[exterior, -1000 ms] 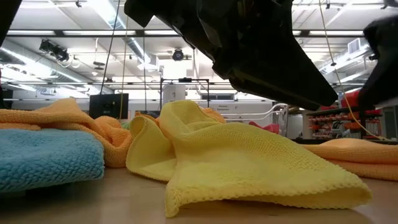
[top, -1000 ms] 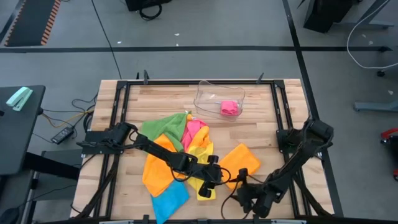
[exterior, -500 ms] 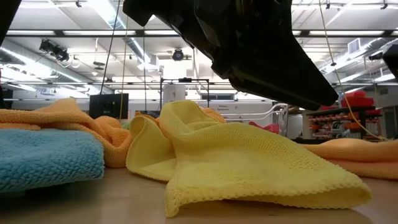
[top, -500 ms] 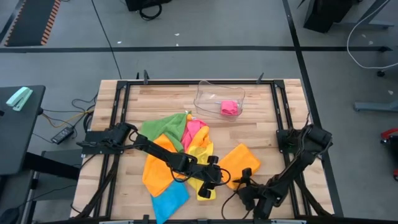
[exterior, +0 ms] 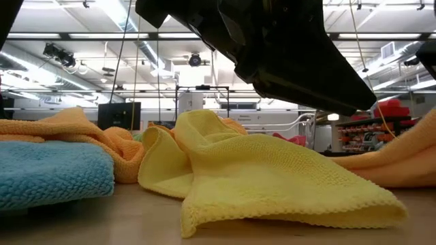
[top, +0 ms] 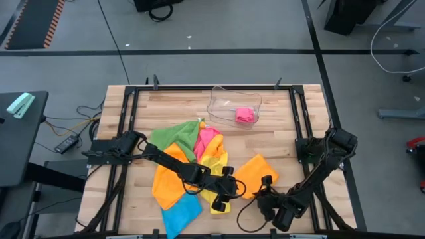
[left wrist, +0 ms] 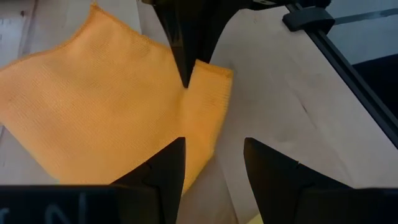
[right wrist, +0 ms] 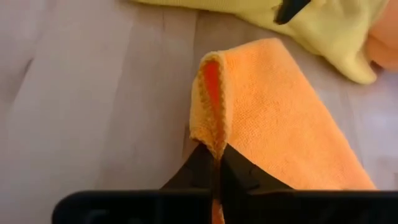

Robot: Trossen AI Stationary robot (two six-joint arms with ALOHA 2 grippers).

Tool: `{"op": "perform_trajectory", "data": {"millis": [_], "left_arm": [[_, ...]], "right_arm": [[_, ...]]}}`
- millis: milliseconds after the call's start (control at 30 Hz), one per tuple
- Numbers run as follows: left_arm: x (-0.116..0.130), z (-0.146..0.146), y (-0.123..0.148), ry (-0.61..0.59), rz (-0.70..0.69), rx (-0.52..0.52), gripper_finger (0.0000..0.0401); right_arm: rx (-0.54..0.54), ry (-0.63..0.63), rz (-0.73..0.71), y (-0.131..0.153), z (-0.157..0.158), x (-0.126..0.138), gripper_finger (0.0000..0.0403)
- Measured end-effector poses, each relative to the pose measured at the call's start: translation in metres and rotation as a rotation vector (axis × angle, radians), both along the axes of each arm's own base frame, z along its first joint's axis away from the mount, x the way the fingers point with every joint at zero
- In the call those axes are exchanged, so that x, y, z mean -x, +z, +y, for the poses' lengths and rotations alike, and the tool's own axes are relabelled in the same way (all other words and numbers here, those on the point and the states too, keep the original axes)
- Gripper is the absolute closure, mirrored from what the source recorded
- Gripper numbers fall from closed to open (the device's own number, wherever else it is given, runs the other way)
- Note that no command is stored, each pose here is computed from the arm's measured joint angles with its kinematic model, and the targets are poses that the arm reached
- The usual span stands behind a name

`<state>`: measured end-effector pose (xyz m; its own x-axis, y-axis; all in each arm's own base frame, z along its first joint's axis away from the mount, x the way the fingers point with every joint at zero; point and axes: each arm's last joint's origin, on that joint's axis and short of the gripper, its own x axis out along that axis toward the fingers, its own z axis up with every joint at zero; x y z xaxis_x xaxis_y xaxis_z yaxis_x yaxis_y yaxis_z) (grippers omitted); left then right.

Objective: Fold microfiber towels
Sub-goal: Fold the right orange microfiber cloth

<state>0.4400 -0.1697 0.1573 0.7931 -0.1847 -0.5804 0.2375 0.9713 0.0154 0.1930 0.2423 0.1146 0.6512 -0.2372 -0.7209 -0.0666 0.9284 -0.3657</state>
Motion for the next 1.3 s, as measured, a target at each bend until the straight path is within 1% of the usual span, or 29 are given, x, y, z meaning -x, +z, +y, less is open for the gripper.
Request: {"op": "perform_trajectory", "data": {"millis": [100,167,233,333,400,500,600,700,800,900,1000,1133,1300], "left_arm": [[0.001,-0.002,0.0,-0.005,-0.001,0.0,0.0228],[0.001,-0.004,0.0,-0.01,-0.005,0.001,0.0227],[0.002,-0.007,0.001,-0.016,-0.018,0.005,0.0227],[0.001,-0.008,0.003,-0.02,-0.04,0.014,0.0227],[0.0,-0.009,0.004,-0.02,-0.051,0.018,0.0228],[0.0,-0.009,0.006,-0.017,-0.064,0.027,0.0229],[-0.004,-0.01,0.008,-0.014,-0.116,0.051,0.0227],[-0.01,-0.012,0.005,0.0,-0.204,0.079,0.0225],[-0.019,-0.008,-0.006,0.051,-0.286,0.08,0.0226],[-0.028,0.004,-0.018,0.096,-0.339,0.099,0.0229],[-0.035,0.013,-0.028,0.13,-0.345,0.12,0.0228],[-0.048,0.013,-0.031,0.133,-0.351,0.118,0.0229],[-0.071,0.011,-0.037,0.115,-0.341,0.057,0.0228]], "right_arm": [[-0.011,0.041,0.043,0.003,0.002,0.004,0.0396],[-0.017,0.093,0.075,0.008,0.003,0.008,0.0397],[-0.044,0.174,0.14,0.012,0.004,0.014,0.0398],[-0.096,0.342,0.292,0.017,0.005,0.025,0.0398],[-0.126,0.406,0.374,0.02,0.001,0.032,0.0398],[-0.101,0.46,0.498,0.022,-0.009,0.043,0.0398],[-0.056,0.509,0.565,0.026,-0.016,0.048,0.0396],[-0.049,0.515,0.57,0.028,-0.017,0.049,0.0386],[-0.049,0.514,0.569,0.028,-0.018,0.047,0.0381],[-0.066,0.461,0.556,0.028,-0.019,0.047,0.0379],[-0.097,0.384,0.539,0.028,-0.019,0.046,0.0371],[-0.127,0.357,0.55,0.028,-0.017,0.049,0.0339],[-0.178,0.315,0.567,0.029,-0.015,0.053,0.0283]]}}
